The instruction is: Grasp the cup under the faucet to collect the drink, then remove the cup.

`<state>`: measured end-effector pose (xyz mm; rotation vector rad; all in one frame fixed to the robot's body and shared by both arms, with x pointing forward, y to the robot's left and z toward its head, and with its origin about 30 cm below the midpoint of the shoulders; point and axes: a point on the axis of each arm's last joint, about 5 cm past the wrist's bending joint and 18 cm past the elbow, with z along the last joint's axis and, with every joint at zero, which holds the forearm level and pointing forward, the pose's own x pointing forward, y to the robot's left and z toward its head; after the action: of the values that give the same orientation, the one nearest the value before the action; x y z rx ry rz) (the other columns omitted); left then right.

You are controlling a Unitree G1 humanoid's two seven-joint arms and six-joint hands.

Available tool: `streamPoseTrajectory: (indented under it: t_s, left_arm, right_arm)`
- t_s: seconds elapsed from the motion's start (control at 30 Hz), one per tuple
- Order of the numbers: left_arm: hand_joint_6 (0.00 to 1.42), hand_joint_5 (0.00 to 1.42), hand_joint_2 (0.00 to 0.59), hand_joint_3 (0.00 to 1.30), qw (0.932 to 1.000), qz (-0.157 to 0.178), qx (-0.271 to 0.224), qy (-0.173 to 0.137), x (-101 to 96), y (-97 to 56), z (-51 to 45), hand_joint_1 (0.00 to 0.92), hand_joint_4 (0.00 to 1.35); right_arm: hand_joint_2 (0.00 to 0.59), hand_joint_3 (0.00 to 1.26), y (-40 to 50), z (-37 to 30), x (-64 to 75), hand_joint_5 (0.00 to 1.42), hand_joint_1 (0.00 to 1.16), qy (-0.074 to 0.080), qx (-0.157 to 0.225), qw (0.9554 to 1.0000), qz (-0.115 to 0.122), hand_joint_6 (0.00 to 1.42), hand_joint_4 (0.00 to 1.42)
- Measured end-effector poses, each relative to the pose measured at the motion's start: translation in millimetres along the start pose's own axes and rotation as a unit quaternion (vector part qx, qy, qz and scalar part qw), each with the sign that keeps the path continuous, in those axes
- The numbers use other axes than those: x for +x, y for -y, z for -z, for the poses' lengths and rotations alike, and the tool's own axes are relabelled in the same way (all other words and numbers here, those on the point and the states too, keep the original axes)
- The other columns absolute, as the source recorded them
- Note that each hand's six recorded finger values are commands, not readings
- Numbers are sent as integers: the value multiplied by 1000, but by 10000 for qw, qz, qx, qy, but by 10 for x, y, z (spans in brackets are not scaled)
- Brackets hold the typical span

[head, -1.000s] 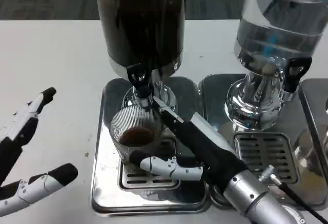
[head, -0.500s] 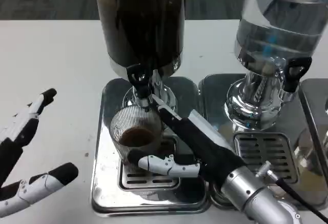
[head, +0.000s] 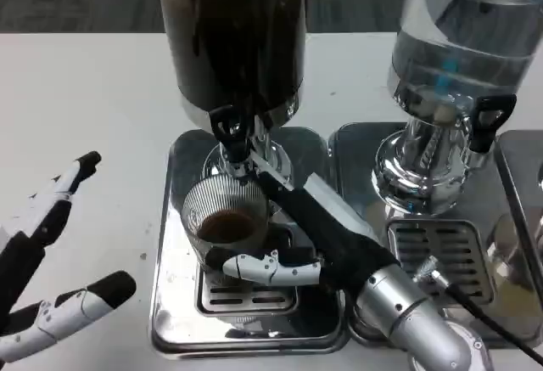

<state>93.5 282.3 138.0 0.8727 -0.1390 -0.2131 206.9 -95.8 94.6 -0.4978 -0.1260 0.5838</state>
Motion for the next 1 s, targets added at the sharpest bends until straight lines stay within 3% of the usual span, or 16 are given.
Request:
streamPoseTrajectory:
  t_s: [1.0]
  left_arm:
    - [0, 0, 76, 31, 10000, 7, -56, -19, 11, 10, 1, 0, 0]
  right_arm:
    - [173, 0, 4, 2, 84, 24, 730, -44, -200, 9998, -17, 122, 0]
